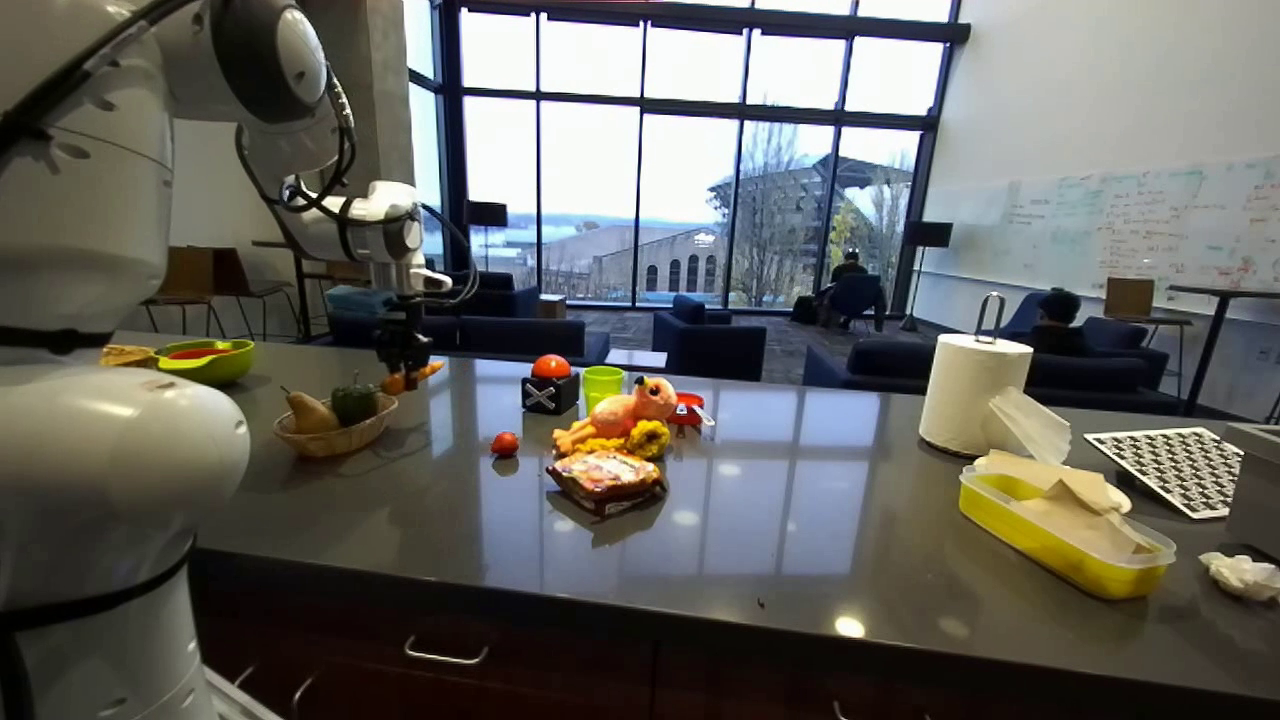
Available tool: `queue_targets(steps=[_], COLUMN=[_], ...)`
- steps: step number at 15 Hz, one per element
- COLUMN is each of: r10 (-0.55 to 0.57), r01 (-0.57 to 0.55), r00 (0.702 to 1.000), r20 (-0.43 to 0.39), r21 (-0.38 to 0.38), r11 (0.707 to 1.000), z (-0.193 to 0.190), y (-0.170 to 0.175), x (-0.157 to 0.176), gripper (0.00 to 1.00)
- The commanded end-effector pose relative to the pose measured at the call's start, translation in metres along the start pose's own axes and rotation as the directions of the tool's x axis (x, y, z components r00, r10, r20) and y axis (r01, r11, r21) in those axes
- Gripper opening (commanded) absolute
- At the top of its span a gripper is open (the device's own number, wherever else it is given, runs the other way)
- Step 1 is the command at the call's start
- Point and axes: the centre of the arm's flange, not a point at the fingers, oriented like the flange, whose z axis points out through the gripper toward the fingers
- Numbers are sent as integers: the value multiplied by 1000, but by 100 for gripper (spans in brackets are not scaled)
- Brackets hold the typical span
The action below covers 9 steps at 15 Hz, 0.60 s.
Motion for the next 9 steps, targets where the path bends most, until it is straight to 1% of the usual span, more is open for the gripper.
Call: queue_targets(steps=[1, 5, 9], r10=[-86, -136, -163], r01=[84, 129, 150], r00=[995, 988, 981], r20=[42, 79, 103], r21=[43, 96, 124], r11=[996, 987, 981], z=[-14, -15, -14], y=[0, -8, -15], x=[-41, -67, -86], gripper=[16, 16, 16])
